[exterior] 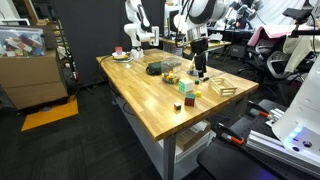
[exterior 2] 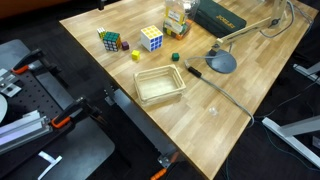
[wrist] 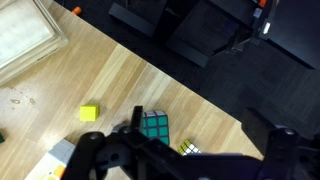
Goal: Put the smaller Rubik's cube in the wooden box
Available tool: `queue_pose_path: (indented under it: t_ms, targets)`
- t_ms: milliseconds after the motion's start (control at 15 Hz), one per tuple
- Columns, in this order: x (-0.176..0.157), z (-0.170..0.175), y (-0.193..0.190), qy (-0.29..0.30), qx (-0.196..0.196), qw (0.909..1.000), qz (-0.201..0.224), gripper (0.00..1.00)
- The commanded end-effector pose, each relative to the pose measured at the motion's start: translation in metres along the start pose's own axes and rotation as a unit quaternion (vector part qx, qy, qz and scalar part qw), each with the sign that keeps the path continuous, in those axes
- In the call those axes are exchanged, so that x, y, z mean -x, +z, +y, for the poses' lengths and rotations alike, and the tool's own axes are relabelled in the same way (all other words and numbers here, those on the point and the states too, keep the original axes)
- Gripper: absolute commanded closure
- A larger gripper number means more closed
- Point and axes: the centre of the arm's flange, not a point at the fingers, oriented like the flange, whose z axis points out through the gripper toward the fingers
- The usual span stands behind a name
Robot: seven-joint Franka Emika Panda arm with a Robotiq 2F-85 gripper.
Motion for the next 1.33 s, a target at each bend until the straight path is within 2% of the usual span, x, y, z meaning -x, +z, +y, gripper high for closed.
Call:
queue_pose_path:
  t_ms: [0, 133, 400, 600, 1200, 1267]
  targets:
    - [-0.008, 0.006, 0.017, -0.006, -0.006, 1.0, 0.004, 0.0]
    - [-0.007, 0.006, 0.038, -0.013, -0.013, 0.9998, 0.01, 0.0]
    - [-0.011, 0.005, 0.076, -0.031, -0.054, 0.9978, 0.022, 0.0]
    - [-0.015, 0.009, 0.1, -0.039, -0.059, 0.9974, 0.009, 0.0]
    - [-0.015, 0.006, 0.1, -0.032, -0.058, 0.9978, 0.002, 0.0]
    - [-0.016, 0.007, 0.1, -0.029, -0.048, 0.9984, 0.006, 0.0]
